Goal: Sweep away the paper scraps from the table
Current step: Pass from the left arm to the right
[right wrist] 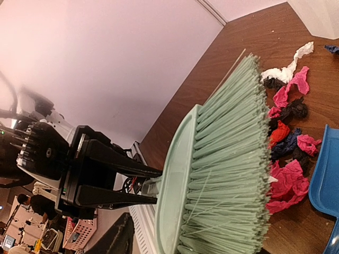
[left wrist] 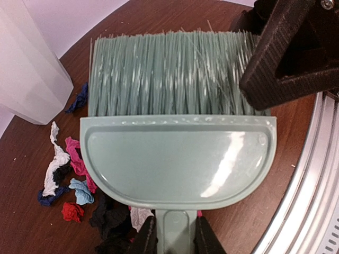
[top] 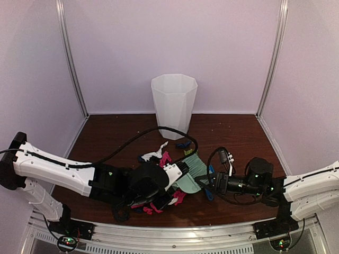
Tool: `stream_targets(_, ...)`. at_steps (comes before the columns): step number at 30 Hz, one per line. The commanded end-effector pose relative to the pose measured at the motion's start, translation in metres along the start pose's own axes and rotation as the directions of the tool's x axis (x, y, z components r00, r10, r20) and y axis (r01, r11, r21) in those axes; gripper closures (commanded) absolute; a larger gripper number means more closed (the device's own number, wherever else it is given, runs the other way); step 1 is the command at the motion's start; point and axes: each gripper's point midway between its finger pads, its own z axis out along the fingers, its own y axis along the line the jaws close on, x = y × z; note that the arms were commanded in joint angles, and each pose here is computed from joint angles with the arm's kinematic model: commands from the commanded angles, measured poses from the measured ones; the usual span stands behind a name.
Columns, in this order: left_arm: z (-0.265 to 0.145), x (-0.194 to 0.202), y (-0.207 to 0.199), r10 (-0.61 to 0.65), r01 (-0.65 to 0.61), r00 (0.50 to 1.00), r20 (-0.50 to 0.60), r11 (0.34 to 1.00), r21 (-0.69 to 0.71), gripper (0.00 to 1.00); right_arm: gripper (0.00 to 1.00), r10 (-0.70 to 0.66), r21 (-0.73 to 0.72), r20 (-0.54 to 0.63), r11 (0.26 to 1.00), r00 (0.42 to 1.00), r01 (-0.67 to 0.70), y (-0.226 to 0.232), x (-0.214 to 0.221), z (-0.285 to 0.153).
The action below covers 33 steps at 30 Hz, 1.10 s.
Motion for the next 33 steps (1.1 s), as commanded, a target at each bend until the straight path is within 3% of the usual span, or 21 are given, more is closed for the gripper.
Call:
stream_targets(1,-0.005,-0.029,-0.008,-0.017,0.014,0.996,0.090,0.999,0.030,0.87,0.49,0.010,-0.056,-0.011,0.998,1.000,-0.011,0.010,0.002,0.001)
stream_targets(8,-0.006,-0.032,-0.011,-0.007,0.003,0.995,0.102,0.999,0.038,0.87,0.60,0.016,-0.059,-0.029,0.998,0.999,-0.017,0.010,0.006,0.002)
stream_targets(12,-0.006,-0.032,-0.012,-0.002,-0.002,0.995,0.102,0.999,0.038,0.87,0.71,0.017,-0.052,-0.034,0.998,0.999,-0.019,0.008,0.007,0.004)
stream_targets(21,-0.007,-0.034,-0.013,0.009,-0.014,0.994,0.107,0.999,0.037,0.87,0.74,0.023,-0.048,-0.097,0.998,0.995,-0.028,0.006,0.017,0.012)
stream_targets(26,-0.006,-0.031,-0.013,0.011,-0.015,0.995,0.102,0.999,0.032,0.87,0.98,0.024,-0.057,-0.092,0.998,0.995,-0.030,0.007,0.016,0.012)
stream_targets(28,-0.006,-0.031,-0.011,0.010,-0.013,0.995,0.102,1.000,0.024,0.86,1.00,0.023,-0.070,-0.089,0.997,0.996,-0.030,0.010,0.015,0.011)
stream_targets(30,-0.006,-0.030,-0.009,0.007,-0.009,0.995,0.103,1.000,0.014,0.85,1.00,0.022,-0.077,-0.089,0.997,0.996,-0.029,0.012,0.015,0.009)
stream_targets(33,-0.008,-0.030,-0.006,-0.003,0.003,0.994,0.107,1.000,0.001,0.73,1.00,0.016,-0.076,-0.080,0.997,0.997,-0.022,0.013,0.013,0.006)
